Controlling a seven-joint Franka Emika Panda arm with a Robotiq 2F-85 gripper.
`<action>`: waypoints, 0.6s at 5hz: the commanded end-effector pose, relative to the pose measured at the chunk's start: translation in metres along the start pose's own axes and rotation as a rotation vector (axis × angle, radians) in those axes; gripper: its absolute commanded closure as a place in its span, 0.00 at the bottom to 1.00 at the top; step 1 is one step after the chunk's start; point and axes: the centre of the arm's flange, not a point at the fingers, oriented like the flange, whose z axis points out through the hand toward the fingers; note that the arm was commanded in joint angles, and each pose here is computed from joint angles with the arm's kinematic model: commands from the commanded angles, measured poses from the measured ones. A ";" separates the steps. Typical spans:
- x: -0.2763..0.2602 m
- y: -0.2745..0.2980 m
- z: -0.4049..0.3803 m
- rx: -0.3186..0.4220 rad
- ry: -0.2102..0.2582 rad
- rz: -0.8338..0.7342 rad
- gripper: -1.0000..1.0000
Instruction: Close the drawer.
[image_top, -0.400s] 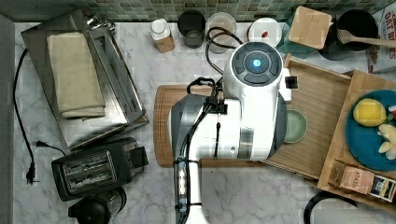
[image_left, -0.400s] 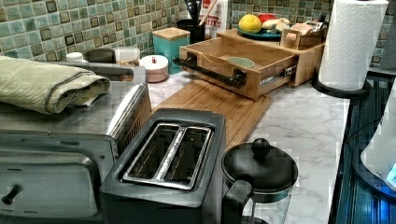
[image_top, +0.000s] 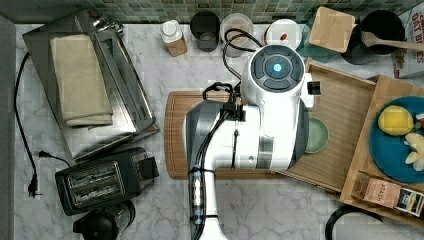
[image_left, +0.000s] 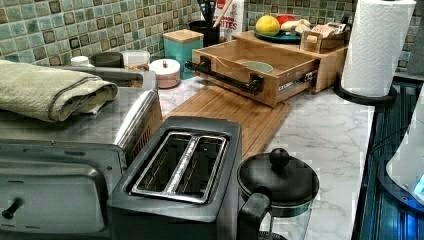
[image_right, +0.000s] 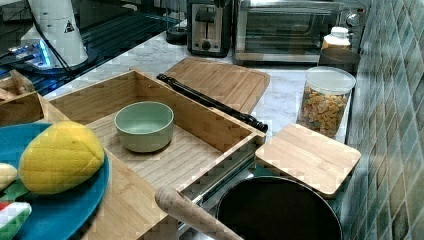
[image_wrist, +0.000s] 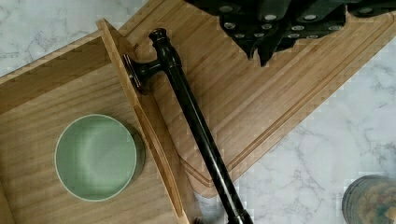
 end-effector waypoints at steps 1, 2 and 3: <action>0.001 -0.019 0.027 -0.038 -0.006 -0.244 1.00; -0.001 -0.030 0.037 -0.019 0.029 -0.341 1.00; 0.001 -0.042 0.064 -0.001 0.054 -0.360 1.00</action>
